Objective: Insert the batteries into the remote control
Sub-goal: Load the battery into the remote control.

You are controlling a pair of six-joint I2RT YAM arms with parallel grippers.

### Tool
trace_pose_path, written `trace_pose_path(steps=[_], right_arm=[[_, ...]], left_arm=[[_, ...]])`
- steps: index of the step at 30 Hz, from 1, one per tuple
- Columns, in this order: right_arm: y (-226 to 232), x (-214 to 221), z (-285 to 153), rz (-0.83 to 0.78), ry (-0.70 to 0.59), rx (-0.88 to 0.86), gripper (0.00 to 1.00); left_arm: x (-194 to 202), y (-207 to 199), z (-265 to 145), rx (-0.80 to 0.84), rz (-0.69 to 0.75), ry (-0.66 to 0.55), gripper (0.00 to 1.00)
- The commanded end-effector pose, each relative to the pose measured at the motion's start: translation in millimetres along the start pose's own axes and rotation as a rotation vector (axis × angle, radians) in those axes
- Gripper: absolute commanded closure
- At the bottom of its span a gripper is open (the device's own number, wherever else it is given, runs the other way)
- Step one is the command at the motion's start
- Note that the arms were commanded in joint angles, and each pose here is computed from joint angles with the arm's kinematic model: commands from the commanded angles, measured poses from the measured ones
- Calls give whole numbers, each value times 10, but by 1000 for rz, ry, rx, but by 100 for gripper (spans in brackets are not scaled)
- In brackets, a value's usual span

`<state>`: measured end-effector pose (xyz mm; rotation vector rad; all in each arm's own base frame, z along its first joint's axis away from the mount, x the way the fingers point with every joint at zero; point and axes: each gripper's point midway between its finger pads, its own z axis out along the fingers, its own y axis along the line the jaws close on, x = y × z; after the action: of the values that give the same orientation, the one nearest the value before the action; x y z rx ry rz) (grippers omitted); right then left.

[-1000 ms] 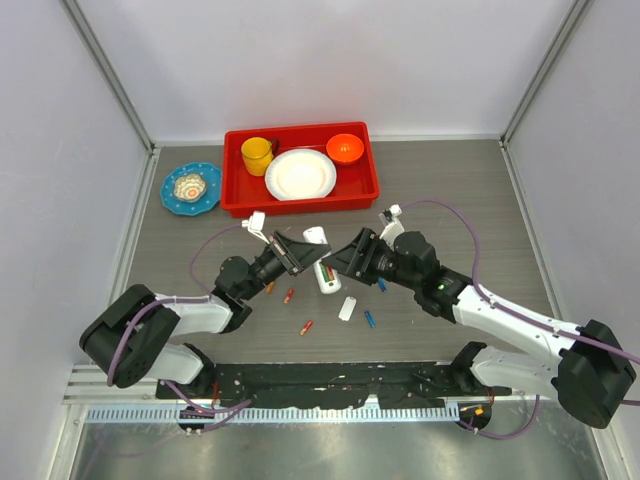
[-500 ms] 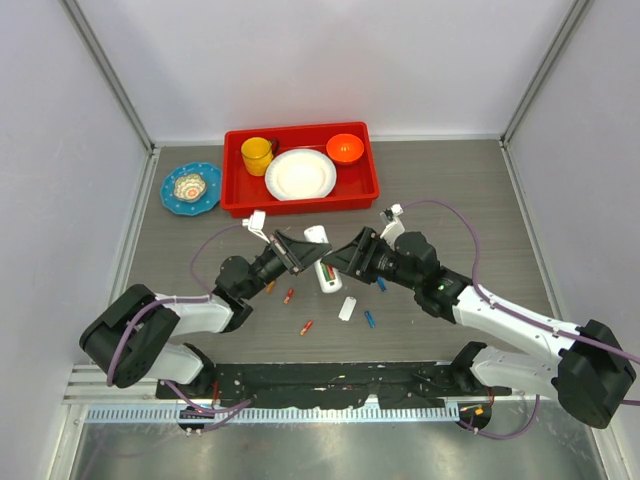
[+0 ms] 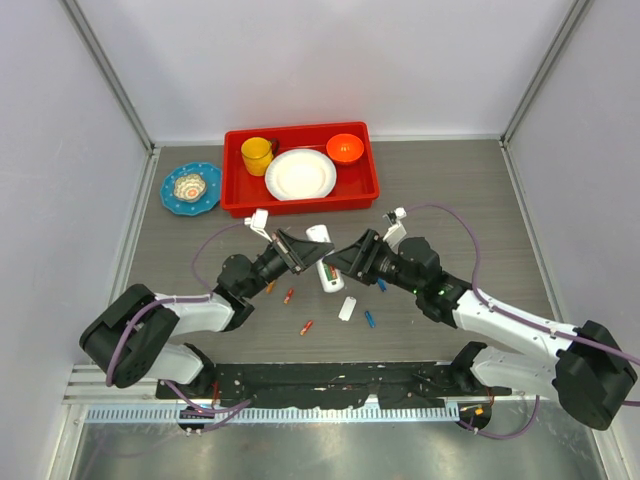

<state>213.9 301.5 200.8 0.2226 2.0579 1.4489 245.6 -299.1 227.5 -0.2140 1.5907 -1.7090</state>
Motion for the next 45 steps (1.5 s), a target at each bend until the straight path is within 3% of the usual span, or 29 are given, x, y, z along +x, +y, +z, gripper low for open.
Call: trace_pose_path(steps=[1,14,25,33,38,45], right_arm=[[-56,22,-42,3,-2,3,39],[-95,52,-71,15,-4,-5,44],[267,-54,-94,-40,-2,-85,32],[462,-152,-180,-124,-24,-123,29],[514,-223,-280,-155,-50,-161,31],[413,-209,-278,-159,9,-168,36]], left_arm=[[-393,-1035,-34,365,79,-153,100],[-421,-1096,-31,380,78,-161,100],[-300,-847,-13,319,66,-121,100],[-264,-751,4,296,69,-107,100],[-257,-767,2,301,64,-101,100],[-243,-833,1,322,53,-84,100]])
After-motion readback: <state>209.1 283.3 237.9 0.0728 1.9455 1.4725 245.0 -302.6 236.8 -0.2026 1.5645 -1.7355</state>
